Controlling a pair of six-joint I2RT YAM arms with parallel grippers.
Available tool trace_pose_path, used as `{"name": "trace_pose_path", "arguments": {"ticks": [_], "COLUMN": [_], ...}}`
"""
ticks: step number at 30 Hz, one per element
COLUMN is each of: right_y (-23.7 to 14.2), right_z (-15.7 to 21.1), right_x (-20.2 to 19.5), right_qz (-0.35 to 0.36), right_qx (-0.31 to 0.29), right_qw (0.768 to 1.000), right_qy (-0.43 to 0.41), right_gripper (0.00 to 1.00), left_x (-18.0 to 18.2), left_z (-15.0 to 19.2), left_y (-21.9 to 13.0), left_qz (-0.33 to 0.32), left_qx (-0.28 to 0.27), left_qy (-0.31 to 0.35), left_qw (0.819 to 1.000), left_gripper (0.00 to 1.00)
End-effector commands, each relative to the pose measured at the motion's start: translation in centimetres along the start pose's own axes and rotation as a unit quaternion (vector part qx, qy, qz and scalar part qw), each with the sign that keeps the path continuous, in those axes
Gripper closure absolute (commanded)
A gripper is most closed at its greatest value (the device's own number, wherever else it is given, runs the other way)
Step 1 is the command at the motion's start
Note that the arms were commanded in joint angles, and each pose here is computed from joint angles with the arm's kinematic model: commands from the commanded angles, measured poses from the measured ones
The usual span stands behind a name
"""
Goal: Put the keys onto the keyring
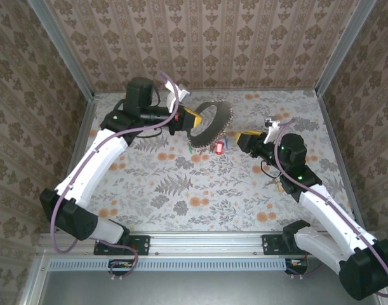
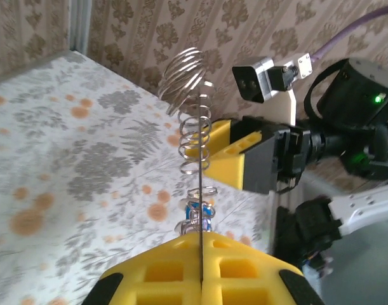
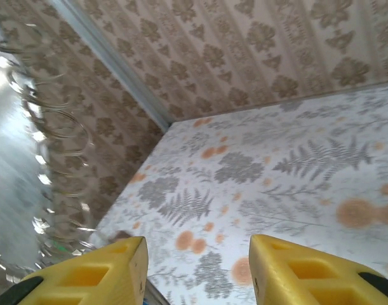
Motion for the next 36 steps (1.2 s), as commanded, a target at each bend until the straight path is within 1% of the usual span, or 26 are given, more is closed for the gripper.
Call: {"name": "trace_pose_path", "arguments": {"ticks": [1,3,5,7,9,11,13,17,20,25,30,36], "right_y": [-1.0,-1.2,-1.2,-1.0,-0.8,-0.5,-0.4,0.2,0.7,2.0,2.8,2.9], "right_z": [1.0,1.2,1.6,2.2,3.2,4.5,5.3,6.3,6.9,7.2,7.3,7.6], "right_x": [-0.6,0.4,1.6,2.6,4.1,5.6,6.7,8.4,9.9,11.0,10.7,10.7], "right_qz": [0.008,-0.043,-0.088,-0.107,-0.129,-0.14,-0.146,-0.139,-0.145,-0.134,-0.107,-0.115], "right_qx": [-0.018,-0.027,-0.019,-0.013,-0.012,-0.023,-0.04,-0.089,-0.103,-0.127,-0.135,-0.13], "right_qw": [0.997,0.991,0.982,0.973,0.955,0.93,0.911,0.894,0.879,0.873,0.874,0.874], "right_qy": [-0.073,-0.122,-0.165,-0.204,-0.268,-0.34,-0.383,-0.417,-0.443,-0.452,-0.454,-0.454], "right_gripper": [0.54,0.6,0.65,0.67,0.69,0.73,0.76,0.77,0.77,0.78,0.77,0.77], "left_x": [-1.8,-2.4,-3.3,-3.8,-4.2,-4.2,-4.1,-4.1,-4.0,-3.8,-3.9,-4.1], "left_z": [1.3,0.8,0.1,-0.4,-0.7,-0.9,-1.0,-1.3,-1.5,-1.6,-1.7,-1.7], "left_y": [-2.1,-2.4,-2.7,-2.8,-2.7,-2.6,-2.4,-1.9,-1.5,-1.2,-1.1,-1.1], "left_qz": [-0.039,-0.043,-0.035,-0.031,-0.028,-0.029,-0.028,-0.026,-0.026,-0.03,-0.028,-0.03], "left_qx": [0.072,0.078,0.077,0.074,0.074,0.08,0.087,0.098,0.099,0.098,0.097,0.096], "left_qy": [0.073,0.089,0.104,0.114,0.122,0.123,0.119,0.119,0.122,0.125,0.124,0.126], "left_qw": [0.994,0.992,0.991,0.99,0.989,0.989,0.989,0.988,0.987,0.987,0.987,0.987], "left_gripper": [1.0,1.0,1.0,1.0,1.0,1.0,1.0,1.0,1.0,1.0,1.0,1.0]}}
Point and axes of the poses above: each hand's point on the last joint's axis, 136 mm out from that joint toward the fingers, its own y axis out along the fingers, its own x axis along the line the jaws close on, z = x × y, the point moved 7 cm from there along -y, back along the fingers
